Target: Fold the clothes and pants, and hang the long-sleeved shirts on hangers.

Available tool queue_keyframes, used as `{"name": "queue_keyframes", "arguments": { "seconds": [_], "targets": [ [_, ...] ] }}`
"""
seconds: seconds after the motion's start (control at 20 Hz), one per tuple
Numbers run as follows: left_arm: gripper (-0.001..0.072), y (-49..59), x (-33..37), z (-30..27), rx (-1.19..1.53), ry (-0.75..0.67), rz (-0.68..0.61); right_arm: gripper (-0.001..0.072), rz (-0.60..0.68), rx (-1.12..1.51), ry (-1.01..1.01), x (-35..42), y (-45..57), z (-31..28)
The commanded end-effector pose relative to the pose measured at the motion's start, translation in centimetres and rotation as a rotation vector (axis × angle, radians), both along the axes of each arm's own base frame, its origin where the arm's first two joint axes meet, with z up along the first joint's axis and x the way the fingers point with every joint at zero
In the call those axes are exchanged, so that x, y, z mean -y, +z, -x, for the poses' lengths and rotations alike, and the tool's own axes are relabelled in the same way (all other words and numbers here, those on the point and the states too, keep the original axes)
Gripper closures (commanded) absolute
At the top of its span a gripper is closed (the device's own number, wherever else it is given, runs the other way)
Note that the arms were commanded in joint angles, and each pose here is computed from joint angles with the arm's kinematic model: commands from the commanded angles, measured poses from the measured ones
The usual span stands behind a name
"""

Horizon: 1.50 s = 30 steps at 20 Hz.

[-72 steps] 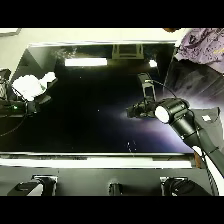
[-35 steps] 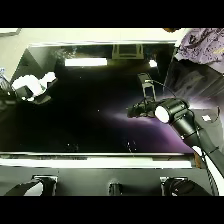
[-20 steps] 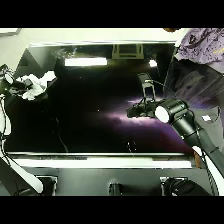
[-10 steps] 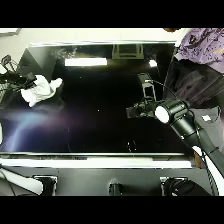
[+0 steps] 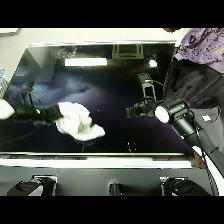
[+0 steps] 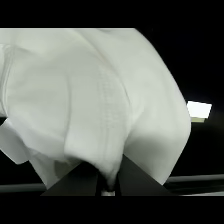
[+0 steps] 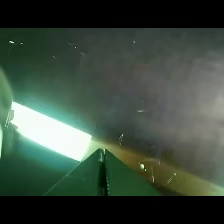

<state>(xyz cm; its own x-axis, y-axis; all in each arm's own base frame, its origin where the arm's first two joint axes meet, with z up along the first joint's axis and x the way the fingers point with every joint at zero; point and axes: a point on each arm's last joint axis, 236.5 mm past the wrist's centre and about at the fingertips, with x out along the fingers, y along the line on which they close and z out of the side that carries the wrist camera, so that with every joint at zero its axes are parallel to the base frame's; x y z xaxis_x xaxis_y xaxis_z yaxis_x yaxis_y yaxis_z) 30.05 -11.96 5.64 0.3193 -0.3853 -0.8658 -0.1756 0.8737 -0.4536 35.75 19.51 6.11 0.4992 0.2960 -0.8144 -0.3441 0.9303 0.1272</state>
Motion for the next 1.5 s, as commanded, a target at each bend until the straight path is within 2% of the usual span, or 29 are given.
{"name": "queue_keyframes", "arguments": {
  "seconds": [0.0, 0.05, 0.1, 0.15, 0.2, 0.35, 0.65, 0.7, 0.75, 0.85, 0.9, 1.0, 1.05, 1.45],
  "targets": [
    [0.0693, -4.7, 2.0, 4.5, -0.059, 0.023, 0.035, 0.0675, 0.000, 0.000, 0.001, 0.0, 0.0, 0.0],
    [0.0633, -6.0, 2.1, 4.8, -0.076, 0.038, 0.034, 0.0675, 0.000, 0.000, 0.001, 0.0, 0.0, 0.0],
    [0.0432, -6.8, 1.9, 4.9, -0.080, 0.051, 0.034, 0.0675, -0.003, 0.004, 0.000, -0.1, 0.1, -0.1],
    [0.0182, -6.9, 1.8, 4.9, -0.077, 0.055, 0.033, 0.0675, -0.008, 0.012, 0.000, -0.2, 0.2, -0.2],
    [0.0030, -6.4, 1.7, 4.5, -0.063, 0.061, 0.038, 0.0675, -0.011, 0.018, -0.001, -0.2, 0.3, -0.3],
    [0.0014, -2.3, 0.4, 2.7, 0.042, 0.069, 0.036, 0.0675, -0.017, 0.014, -0.005, -0.3, 0.3, -0.3],
    [0.0016, 4.2, -5.1, 0.6, 0.203, 0.174, -0.021, 0.0672, -0.153, -0.142, -0.068, -2.1, 0.0, 2.5],
    [0.0016, 4.2, -5.8, 0.8, 0.189, 0.194, -0.025, 0.0573, -0.156, -0.182, -0.092, -2.0, -0.6, 3.1],
    [0.0016, 4.0, -6.4, 1.1, 0.169, 0.210, -0.029, 0.0445, -0.168, -0.246, -0.143, -1.6, -1.9, 3.8],
    [0.0016, 3.5, -7.5, 1.4, 0.139, 0.241, -0.039, 0.0387, -0.297, -0.479, -0.230, -2.8, -5.5, 6.9],
    [0.0015, 3.4, -8.1, 1.4, 0.136, 0.256, -0.045, 0.0280, -0.400, -0.588, -0.264, -4.5, -6.7, 8.4],
    [0.0015, 3.3, -8.8, 1.3, 0.142, 0.256, -0.066, 0.0277, -0.581, -0.690, -0.248, -8.4, -7.4, 10.0],
    [0.0016, 3.2, -9.1, 1.3, 0.141, 0.260, -0.075, 0.0277, -0.609, -0.705, -0.254, -9.6, -8.0, 10.3],
    [0.0019, 3.1, -9.7, 1.3, 0.142, 0.262, -0.101, 0.0243, -0.584, -0.818, -0.328, -15.7, -15.1, 13.1]
  ]
}}
